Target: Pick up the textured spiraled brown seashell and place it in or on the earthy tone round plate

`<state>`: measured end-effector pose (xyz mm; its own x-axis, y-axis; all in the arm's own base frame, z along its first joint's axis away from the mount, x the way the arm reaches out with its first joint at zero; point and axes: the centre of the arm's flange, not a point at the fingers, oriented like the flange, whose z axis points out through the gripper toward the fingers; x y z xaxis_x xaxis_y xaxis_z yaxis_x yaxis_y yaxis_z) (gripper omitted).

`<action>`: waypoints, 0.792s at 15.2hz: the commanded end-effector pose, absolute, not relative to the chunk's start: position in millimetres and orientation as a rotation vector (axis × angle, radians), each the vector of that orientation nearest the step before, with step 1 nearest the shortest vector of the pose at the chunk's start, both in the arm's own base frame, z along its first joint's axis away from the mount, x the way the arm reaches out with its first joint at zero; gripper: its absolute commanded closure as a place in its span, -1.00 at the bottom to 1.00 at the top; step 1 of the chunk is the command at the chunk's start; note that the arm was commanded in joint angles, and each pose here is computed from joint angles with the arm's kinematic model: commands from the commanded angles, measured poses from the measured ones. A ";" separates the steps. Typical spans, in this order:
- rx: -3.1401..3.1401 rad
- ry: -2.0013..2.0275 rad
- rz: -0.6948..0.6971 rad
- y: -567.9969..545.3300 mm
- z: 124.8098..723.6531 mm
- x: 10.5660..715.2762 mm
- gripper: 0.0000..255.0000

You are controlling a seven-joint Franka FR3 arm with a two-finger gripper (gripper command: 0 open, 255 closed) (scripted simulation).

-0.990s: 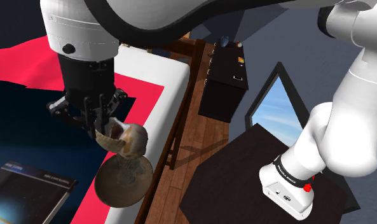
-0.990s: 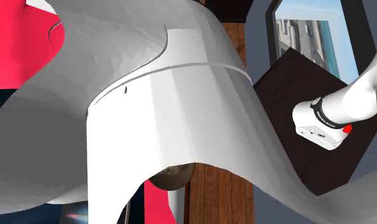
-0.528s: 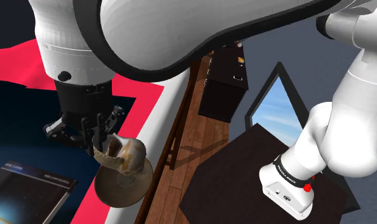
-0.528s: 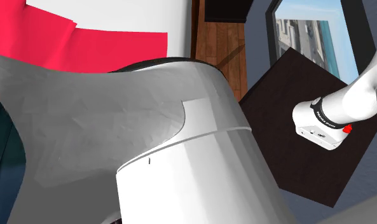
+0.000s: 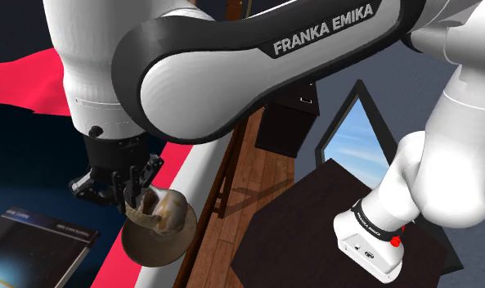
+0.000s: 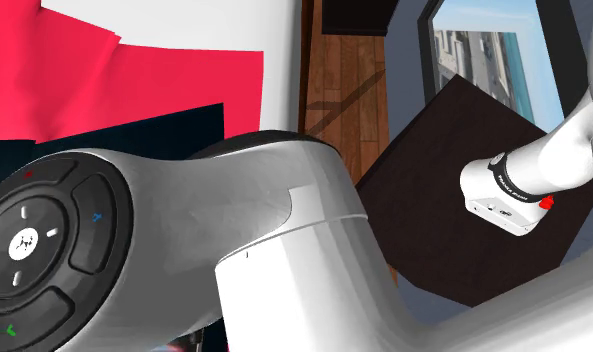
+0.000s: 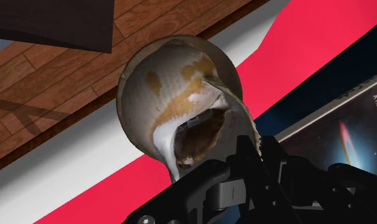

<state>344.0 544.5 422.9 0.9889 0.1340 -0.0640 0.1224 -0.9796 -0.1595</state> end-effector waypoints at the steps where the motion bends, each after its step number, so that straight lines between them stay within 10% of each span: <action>1: -2.977 -0.193 0.110 544.0 412.3 344.3 1.00; 12: -2.977 -0.193 0.110 544.0 376.0 344.3 1.00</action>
